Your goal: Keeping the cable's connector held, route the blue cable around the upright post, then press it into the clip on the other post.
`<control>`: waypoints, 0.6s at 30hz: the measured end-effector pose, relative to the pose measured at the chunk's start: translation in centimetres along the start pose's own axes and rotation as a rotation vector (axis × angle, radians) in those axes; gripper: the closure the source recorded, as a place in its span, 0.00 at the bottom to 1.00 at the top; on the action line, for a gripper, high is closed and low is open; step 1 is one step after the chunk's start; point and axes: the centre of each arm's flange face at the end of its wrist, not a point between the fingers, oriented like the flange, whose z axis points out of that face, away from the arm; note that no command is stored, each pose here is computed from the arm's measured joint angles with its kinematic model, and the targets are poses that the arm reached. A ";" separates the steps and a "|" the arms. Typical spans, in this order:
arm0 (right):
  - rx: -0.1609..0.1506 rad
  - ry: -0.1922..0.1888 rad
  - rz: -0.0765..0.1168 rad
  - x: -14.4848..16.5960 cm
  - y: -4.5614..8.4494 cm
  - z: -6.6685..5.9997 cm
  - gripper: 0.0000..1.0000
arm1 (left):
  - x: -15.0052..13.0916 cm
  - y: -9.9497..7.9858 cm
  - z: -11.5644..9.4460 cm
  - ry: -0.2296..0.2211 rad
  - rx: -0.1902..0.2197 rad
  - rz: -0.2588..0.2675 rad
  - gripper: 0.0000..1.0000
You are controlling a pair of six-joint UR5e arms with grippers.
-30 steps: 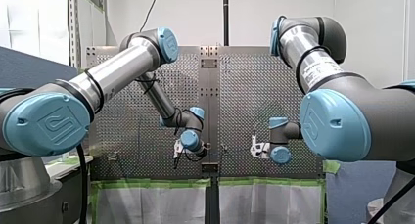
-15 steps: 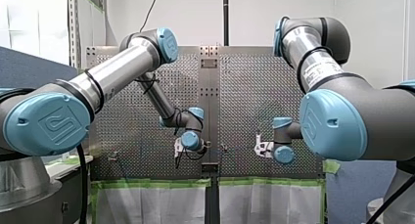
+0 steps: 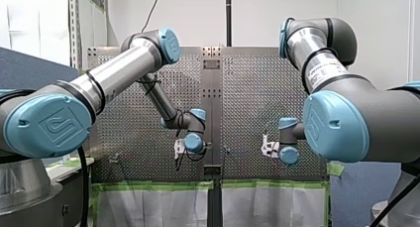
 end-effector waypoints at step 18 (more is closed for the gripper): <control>-0.033 0.022 0.005 0.8 1.0 2.5 1.00 | -0.2 -0.2 0.4 -0.007 0.054 -0.046 1.00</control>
